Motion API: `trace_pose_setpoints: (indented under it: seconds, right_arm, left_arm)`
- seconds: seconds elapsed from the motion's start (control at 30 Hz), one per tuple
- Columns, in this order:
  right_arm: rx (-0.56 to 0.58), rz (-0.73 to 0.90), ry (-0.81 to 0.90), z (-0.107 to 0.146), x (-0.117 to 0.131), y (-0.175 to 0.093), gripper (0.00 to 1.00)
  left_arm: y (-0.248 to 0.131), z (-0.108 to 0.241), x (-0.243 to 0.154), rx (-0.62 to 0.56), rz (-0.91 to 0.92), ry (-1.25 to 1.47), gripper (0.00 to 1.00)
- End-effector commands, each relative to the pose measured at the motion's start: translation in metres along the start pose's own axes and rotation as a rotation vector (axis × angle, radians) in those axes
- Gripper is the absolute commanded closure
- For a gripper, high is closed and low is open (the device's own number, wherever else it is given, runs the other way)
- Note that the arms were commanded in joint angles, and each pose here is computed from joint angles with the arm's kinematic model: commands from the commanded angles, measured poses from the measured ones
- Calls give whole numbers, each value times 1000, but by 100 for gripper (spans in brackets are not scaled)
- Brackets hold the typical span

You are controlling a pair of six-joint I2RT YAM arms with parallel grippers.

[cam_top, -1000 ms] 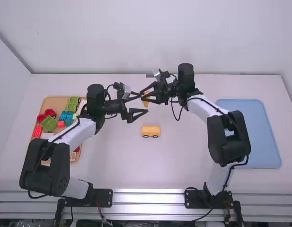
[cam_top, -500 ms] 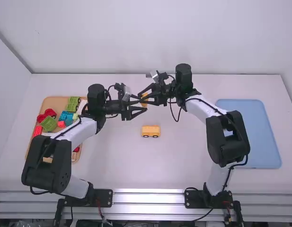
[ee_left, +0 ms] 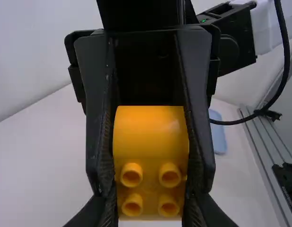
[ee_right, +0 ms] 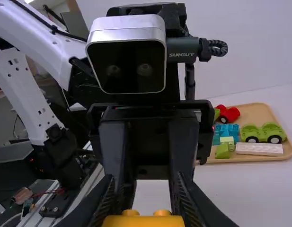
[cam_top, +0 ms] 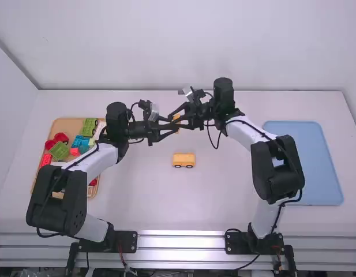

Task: Assemble lego blocks to make yellow taxi

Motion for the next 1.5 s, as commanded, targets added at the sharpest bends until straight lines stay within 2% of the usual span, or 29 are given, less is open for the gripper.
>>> trace_pose_setpoints:
  seconds: [0.0,0.03,0.07,0.1,0.13,0.17,0.27,0.33,0.37,0.4,0.47,0.5,0.63,0.67,0.73,0.83,0.93,1.0,1.13,1.2,1.33,1.43,1.47]
  right_arm:
    - [1,3,-25,-5,-1,3,75]
    - [1,4,-27,-5,-1,3,61]
    - [-2,20,-26,-6,-3,3,37]
    - [-7,44,-23,-6,-6,3,21]
    - [-12,68,-23,-7,-8,2,14]
    - [-22,113,-21,-8,-13,-1,1]
    - [-79,323,42,-13,-36,-20,1]
    - [-108,409,67,-15,-45,-34,1]
    - [-119,443,78,-15,-48,-43,1]
    - [-122,455,82,-15,-49,-46,1]
    - [-149,580,128,-12,-61,-67,1]
    - [-154,632,148,-9,-66,-73,1]
    - [-121,891,214,6,-82,-92,1]
    - [-87,1007,246,14,-86,-98,1]
    - [-34,1152,290,25,-89,-102,1]
    - [7,1225,324,31,-86,-101,1]
    - [59,1228,324,34,-78,-97,1]
    - [84,1225,335,34,-70,-96,1]
    - [87,1225,341,33,-68,-96,1]
    - [85,1230,345,34,-68,-99,1]
    - [85,1230,344,34,-68,-99,1]
    - [80,1231,337,32,-68,-99,1]
    - [80,1231,336,32,-68,-99,1]
  left_arm:
    - [3,-7,-6,-14,56,34,81]
    - [3,-6,-5,-13,56,30,81]
    - [3,-5,-5,-10,56,23,82]
    - [3,-4,-5,-6,55,16,82]
    - [3,-3,-6,-2,55,16,84]
    - [3,0,-6,7,56,16,85]
    - [-3,13,-3,56,37,-29,82]
    - [-12,24,10,138,-68,-113,85]
    - [-19,32,20,218,-157,-149,87]
    - [-21,35,23,246,-182,-160,87]
    - [-35,48,34,443,-326,-206,89]
    - [-40,51,35,505,-356,-206,89]
    - [-50,61,27,747,-345,-108,87]
    - [-52,66,22,833,-313,-51,87]
    - [-54,75,20,927,-283,27,85]
    - [-51,90,21,1003,-239,87,85]
    - [-46,110,19,1073,-147,149,85]
    - [-43,131,11,1146,-4,225,85]
    - [-38,157,5,1229,122,287,91]
    - [-34,166,4,1245,164,316,95]
    - [-30,173,7,1237,173,336,94]
    - [-28,178,9,1237,170,338,84]
    - [-28,178,9,1236,171,338,84]
Point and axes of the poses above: each hand's point on the last joint's axis, 136 mm out from that joint toward the fingers, its own y axis out along the fingers, its own x axis along the line the jaws close on, z = x × y, the point moved 6 cm from there along -y, back along the fingers, and after that the axes turned 10 degrees about y, right-handed, at the moved point
